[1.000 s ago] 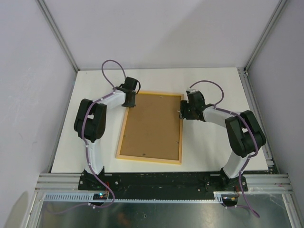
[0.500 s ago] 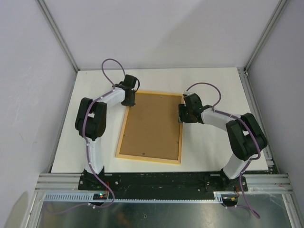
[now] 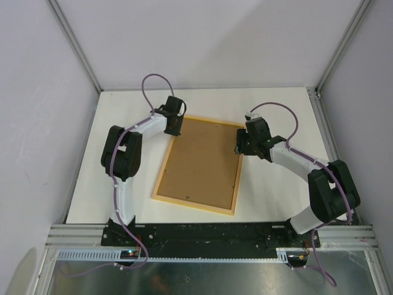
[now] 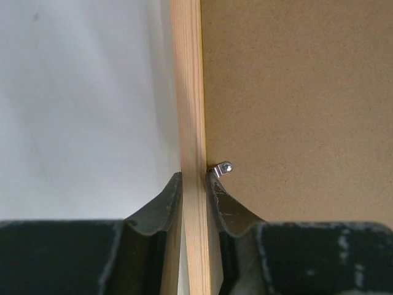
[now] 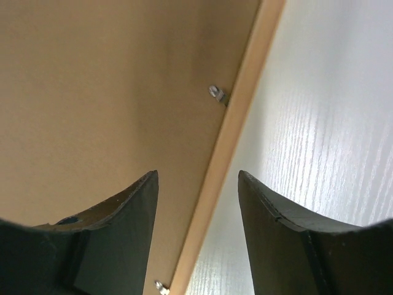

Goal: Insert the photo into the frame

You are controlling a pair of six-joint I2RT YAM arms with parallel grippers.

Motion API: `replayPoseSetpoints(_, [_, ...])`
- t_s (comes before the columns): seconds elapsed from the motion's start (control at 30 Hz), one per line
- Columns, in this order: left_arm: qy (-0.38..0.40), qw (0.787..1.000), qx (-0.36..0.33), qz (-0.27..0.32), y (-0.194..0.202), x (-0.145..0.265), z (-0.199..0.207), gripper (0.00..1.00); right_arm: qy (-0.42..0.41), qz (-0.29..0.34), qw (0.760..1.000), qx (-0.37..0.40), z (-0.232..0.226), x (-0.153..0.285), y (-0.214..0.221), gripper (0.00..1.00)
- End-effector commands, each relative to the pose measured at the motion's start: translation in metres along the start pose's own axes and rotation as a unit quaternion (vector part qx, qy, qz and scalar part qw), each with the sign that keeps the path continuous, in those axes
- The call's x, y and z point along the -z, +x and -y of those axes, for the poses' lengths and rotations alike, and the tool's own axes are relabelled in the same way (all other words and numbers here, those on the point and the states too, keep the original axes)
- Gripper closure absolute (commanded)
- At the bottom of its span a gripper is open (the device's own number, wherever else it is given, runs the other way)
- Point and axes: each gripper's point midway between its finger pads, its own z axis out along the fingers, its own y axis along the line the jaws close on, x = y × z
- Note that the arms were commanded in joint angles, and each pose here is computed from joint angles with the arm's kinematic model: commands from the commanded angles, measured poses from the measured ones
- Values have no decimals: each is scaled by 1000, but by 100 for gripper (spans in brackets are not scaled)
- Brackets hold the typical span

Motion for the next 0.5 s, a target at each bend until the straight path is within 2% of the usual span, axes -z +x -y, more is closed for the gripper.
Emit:
replayPoseSetpoints(0.0, [84,993,-78,7,4,0,59,100,-22,40,999,-10,-4,8,-24,40])
replayPoseSetpoints(0.17, [106,990,-95,22,-3,3,81,100,-23,44,999,-13,-1,6,-28,40])
replayPoseSetpoints(0.37, [79,994,-45,60,-37,16,75,99,-15,41,999,-19,7,6,-27,40])
replayPoseSetpoints(0.4, [73,995,-31,68,-44,21,71,97,-14,41,999,-19,8,7,-27,40])
replayPoseSetpoints(0.47, [65,995,18,79,-55,32,63,86,-13,43,999,-18,8,9,-29,40])
